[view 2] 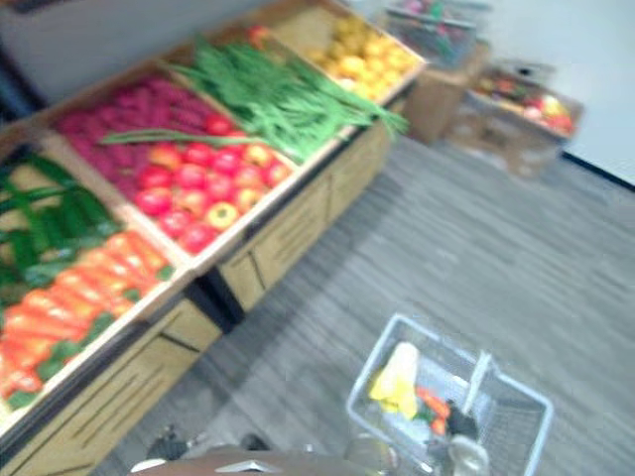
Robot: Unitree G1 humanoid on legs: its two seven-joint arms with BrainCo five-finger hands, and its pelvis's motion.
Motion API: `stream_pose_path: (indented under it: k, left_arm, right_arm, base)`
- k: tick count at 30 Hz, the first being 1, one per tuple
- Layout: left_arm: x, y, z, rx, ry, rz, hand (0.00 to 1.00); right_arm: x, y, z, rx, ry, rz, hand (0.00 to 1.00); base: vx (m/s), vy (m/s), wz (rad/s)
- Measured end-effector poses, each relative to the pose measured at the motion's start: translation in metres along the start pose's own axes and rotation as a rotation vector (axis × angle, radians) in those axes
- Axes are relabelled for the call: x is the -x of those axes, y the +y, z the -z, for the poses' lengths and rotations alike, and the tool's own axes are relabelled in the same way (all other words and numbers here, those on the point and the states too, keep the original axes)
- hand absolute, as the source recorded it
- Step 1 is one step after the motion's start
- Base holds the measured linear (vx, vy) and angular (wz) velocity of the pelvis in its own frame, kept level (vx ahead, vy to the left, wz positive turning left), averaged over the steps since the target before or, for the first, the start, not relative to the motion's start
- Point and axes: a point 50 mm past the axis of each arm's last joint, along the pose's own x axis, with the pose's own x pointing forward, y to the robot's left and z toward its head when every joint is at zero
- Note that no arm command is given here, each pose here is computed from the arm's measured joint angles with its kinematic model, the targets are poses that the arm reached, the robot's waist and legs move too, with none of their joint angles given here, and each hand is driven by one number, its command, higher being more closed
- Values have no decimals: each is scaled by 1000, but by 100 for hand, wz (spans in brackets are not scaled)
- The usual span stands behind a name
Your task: Pick vegetable in the basket
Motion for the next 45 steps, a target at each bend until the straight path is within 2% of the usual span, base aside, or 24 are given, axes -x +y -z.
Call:
stream_pose_path:
  k: [4,7,11,13,19,24,37,42,45]
  left_arm:
    - [2,-1,5,-9,8,8,0]
    - [1,-27,-14,2,-39,60,0]
    - [2,-31,-10,-14,-32,60,0]
    - [1,-18,-7,-12,-17,19,0]
    - [5,-23,2,13,-15,19,0]
    - [3,-11,-2,-16,-35,-9,0]
    - [4,-17,1,-134,-44,34,0]
    - [3,-6,2,-134,-40,17,0]
    - [3,-2,7,-79,-17,18,0]
  right_arm:
    - [0,6,1,43,3,-26,100]
    - [-1,-21,-1,65,7,46,100]
    - [-1,-22,-6,75,-22,56,100]
    - [-2,-12,-11,143,-52,9,100]
    - [-4,-9,-17,187,-67,-12,100]
    - [-3,6,-14,168,-65,-46,100]
    - [-1,7,-8,186,-62,-47,100]
    - [1,17,-6,163,-63,-65,100]
    - [3,26,-2,156,-54,-85,100]
  base:
    - [79,-305,-140]
    - [30,-24,-65]
    - [94,-76,-75]
    - [27,-173,-137]
    - [91,126,-114]
    - [75,116,-20]
    - [35,-12,-2]
    - [-6,39,-2]
    - [-4,12,3]
